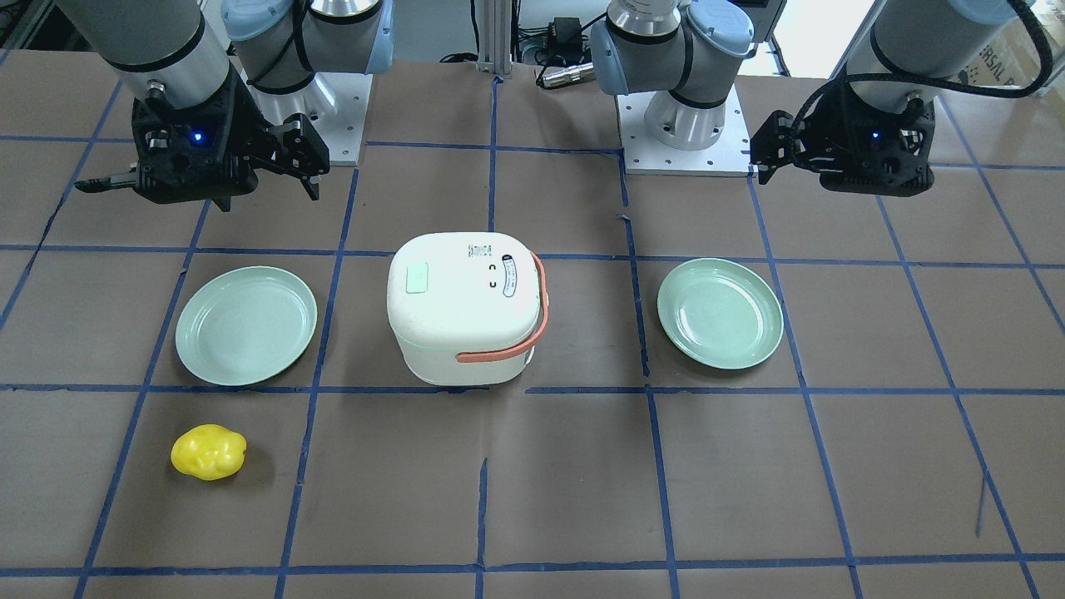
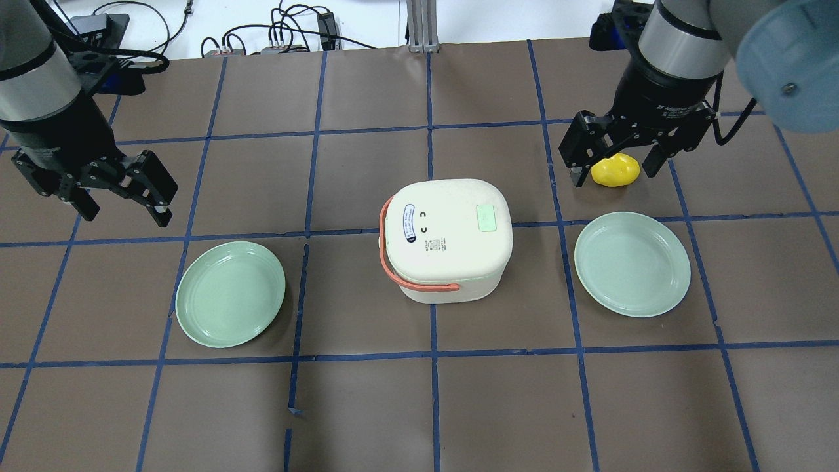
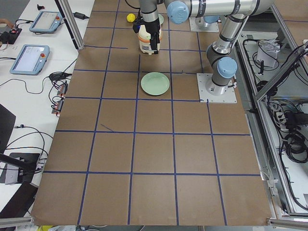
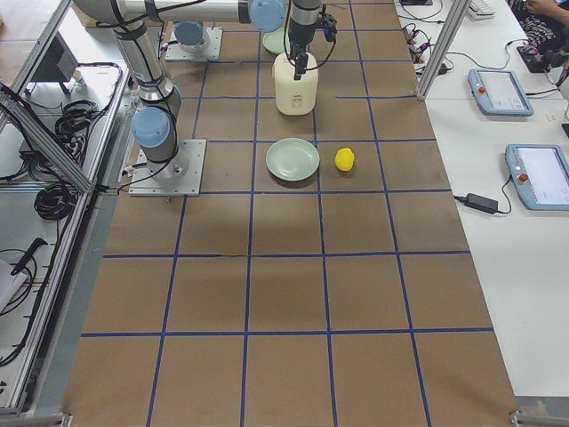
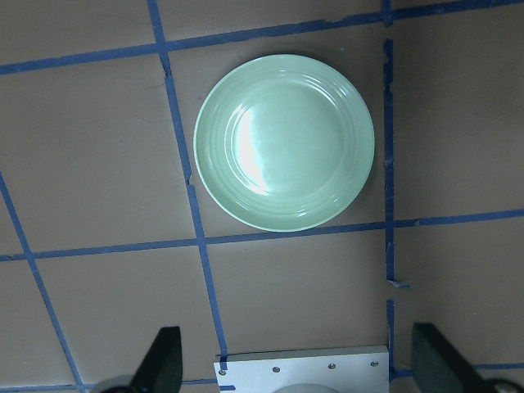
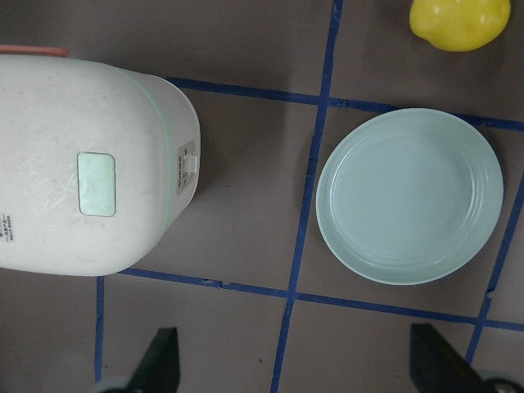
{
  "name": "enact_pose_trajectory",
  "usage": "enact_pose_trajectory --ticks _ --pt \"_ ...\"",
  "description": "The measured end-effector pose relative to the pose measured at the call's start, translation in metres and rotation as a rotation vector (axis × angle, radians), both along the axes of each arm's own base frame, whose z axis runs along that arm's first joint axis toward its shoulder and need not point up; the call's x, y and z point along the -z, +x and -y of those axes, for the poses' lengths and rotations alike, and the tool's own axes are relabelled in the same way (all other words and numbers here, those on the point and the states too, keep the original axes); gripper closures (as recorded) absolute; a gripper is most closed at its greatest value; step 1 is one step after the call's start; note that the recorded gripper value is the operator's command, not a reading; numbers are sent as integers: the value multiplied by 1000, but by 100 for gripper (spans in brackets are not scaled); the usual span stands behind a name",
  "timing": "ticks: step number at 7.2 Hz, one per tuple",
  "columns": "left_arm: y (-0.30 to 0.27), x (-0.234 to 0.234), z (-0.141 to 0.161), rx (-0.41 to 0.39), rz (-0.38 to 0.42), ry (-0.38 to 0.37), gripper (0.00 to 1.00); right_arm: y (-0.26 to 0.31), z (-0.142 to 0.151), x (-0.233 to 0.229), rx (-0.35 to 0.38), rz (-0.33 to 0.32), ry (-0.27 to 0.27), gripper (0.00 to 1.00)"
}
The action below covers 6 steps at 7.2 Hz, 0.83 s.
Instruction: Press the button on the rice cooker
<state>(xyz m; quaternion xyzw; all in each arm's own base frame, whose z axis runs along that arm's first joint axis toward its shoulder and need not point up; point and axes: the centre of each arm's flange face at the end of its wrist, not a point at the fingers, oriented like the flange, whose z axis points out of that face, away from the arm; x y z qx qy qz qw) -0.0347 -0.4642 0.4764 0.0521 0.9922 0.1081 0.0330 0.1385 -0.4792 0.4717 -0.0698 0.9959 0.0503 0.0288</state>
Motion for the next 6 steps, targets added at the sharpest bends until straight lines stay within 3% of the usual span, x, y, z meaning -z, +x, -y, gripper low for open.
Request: enact_pose_trajectory --ticks 6 --pt "0 0 0 0 0 0 0 17 -5 5 5 30 12 0"
